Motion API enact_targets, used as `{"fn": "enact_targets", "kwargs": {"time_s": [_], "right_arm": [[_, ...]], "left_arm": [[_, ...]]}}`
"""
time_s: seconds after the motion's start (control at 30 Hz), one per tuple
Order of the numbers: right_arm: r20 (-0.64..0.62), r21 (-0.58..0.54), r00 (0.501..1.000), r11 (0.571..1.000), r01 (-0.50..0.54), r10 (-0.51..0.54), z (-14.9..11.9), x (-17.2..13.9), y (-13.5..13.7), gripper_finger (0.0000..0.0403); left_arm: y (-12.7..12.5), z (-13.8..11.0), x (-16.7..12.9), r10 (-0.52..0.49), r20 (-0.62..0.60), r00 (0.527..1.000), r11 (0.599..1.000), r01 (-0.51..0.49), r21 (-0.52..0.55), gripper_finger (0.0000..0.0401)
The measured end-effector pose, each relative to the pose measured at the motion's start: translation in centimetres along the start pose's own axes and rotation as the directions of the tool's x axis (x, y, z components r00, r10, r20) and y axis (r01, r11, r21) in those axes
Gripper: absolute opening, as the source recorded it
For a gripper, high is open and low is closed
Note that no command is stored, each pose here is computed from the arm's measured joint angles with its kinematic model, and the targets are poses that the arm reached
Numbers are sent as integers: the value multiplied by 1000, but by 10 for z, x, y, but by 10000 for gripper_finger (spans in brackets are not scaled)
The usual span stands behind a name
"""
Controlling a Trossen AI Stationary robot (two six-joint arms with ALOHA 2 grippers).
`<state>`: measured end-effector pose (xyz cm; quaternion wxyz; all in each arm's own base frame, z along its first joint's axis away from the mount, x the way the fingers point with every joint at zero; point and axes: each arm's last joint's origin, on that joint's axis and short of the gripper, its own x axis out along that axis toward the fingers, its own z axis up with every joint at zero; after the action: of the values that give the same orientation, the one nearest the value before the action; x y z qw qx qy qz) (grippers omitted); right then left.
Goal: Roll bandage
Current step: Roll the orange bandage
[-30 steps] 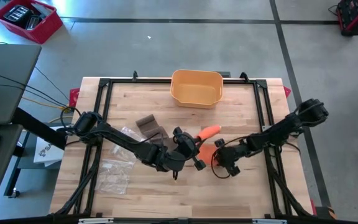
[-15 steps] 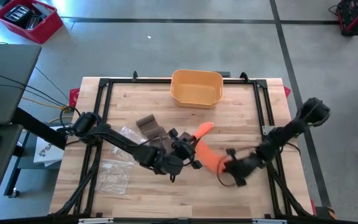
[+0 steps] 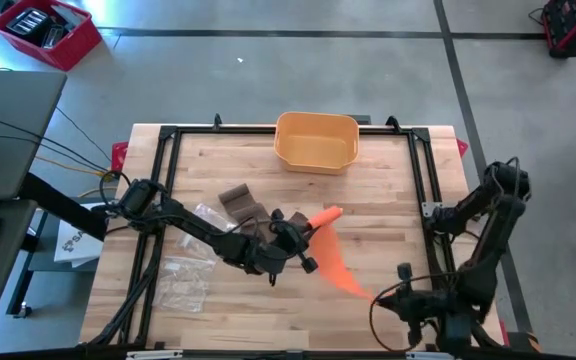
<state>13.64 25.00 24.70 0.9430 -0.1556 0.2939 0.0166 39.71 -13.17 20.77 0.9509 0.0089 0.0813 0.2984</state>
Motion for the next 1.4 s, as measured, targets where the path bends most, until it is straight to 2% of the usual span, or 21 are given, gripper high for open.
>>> {"fn": "enact_targets", "kwargs": {"time_s": [0.13,0.23,0.3,0.37,0.47,0.6,0.73,0.87,0.97,1.07,1.17,1.4], "right_arm": [[84,-95,984,982,166,-158,40,-7,-10,0],[163,-171,956,947,272,-245,60,-20,-17,0],[208,-207,928,913,350,-309,69,-28,-22,0],[248,-189,904,898,397,-348,75,-38,-25,0],[213,-156,933,932,327,-291,75,-40,-24,0],[55,-175,992,978,117,-109,62,-32,-15,0],[-19,-158,998,986,59,-62,47,-24,-7,0],[-70,-33,997,999,-29,27,41,-28,0,0],[-115,41,984,990,-134,138,36,-37,9,0],[-147,108,967,975,-193,207,30,-47,18,0],[-135,149,967,969,-195,216,25,-54,23,0],[-142,111,974,980,-164,179,25,-44,25,0]], "left_arm": [[-1,-1,-1,-17,-11,1000,1000,17,1,5],[-1,-5,-2,-9,-33,999,1000,10,26,5],[-2,-6,-7,41,-25,999,999,-40,11,5],[-5,-3,-14,101,11,995,995,-100,-13,5],[-11,8,-26,122,74,990,991,-118,-61,5],[-14,34,-41,68,171,983,995,-54,-84,5],[-14,46,-53,59,205,977,998,-51,-48,5],[-13,50,-55,57,206,977,998,-54,-22,5],[-6,37,-44,29,183,983,999,-25,-25,5],[4,16,-30,-115,160,980,988,130,-86,5],[12,-8,-17,-232,108,967,955,248,-163,5],[12,-64,1,-248,-11,969,928,234,-289,5]]}}
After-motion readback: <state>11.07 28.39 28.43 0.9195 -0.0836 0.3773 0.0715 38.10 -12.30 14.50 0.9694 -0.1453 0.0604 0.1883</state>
